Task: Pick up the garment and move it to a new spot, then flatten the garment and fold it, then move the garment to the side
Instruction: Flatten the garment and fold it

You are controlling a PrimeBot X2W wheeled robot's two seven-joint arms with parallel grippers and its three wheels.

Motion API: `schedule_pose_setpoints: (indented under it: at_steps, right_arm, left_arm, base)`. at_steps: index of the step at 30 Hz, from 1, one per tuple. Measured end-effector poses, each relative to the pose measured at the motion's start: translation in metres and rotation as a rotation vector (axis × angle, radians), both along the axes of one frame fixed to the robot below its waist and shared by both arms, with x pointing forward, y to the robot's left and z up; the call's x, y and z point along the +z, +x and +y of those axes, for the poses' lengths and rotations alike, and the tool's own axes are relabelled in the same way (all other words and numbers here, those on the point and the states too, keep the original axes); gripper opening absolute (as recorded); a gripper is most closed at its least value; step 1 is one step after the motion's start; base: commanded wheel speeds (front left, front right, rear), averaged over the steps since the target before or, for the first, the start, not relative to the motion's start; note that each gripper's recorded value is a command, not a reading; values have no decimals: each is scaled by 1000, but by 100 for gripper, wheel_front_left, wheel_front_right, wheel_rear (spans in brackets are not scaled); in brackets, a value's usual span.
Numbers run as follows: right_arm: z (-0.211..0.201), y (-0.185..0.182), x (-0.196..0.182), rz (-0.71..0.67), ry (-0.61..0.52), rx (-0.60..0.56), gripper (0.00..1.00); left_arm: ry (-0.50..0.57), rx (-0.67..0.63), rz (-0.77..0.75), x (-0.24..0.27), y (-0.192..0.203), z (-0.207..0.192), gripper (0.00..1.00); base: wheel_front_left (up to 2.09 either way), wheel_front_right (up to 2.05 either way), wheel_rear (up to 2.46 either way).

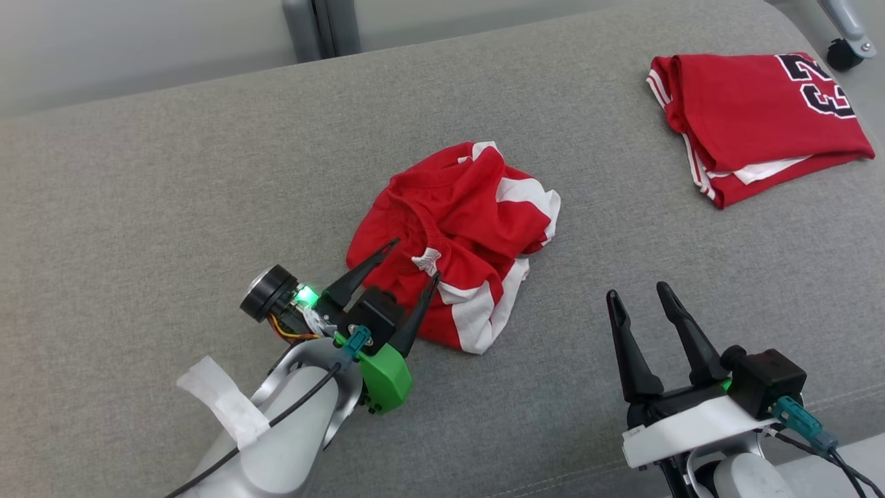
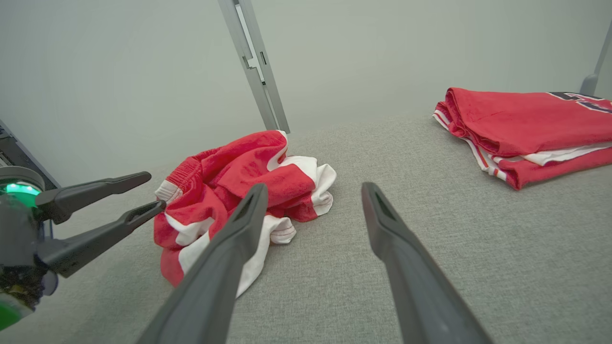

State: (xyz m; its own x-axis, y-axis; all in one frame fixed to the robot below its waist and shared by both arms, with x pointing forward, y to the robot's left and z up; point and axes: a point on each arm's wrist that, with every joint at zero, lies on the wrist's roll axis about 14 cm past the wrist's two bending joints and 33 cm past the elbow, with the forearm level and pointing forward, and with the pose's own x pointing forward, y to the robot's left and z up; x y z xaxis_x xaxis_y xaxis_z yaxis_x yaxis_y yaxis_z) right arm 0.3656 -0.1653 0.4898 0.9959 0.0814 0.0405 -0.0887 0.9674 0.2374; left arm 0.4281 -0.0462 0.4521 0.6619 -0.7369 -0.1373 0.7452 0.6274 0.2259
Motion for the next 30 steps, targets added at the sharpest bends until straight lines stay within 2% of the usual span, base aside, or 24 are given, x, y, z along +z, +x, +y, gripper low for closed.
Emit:
schedule_pose_setpoints:
  at_steps: [9, 10, 11, 16, 21, 26, 30]
  right_arm:
    - [-8, 4, 0, 1, 10, -34, 100]
    - [-9, 4, 0, 1, 11, -36, 100]
    - [-9, 3, -1, 2, 11, -38, 100]
    - [-10, 2, 0, 0, 12, -44, 100]
    - [-12, 0, 3, -6, 12, -51, 100]
    - [-12, -3, 7, -17, 15, -54, 100]
    - [-17, -5, 11, -29, 34, -71, 100]
  left_arm:
    - [32, -43, 12, -11, 3, -8, 100]
    - [47, -55, 19, -16, 2, -9, 47]
    - [57, -60, 25, -19, 1, -9, 1]
    - [41, -100, 22, -14, -3, -21, 0]
    - [-62, -139, 71, 3, -14, -42, 0]
    - [-230, -180, 81, 70, 2, -69, 0]
    - [-413, -206, 15, 155, 26, -83, 0]
  base:
    - [0, 0, 0]
    - [0, 0, 0]
    - [0, 0, 0]
    - [0, 0, 0]
    - [0, 0, 0]
    - [0, 0, 0]
    - [0, 0, 0]
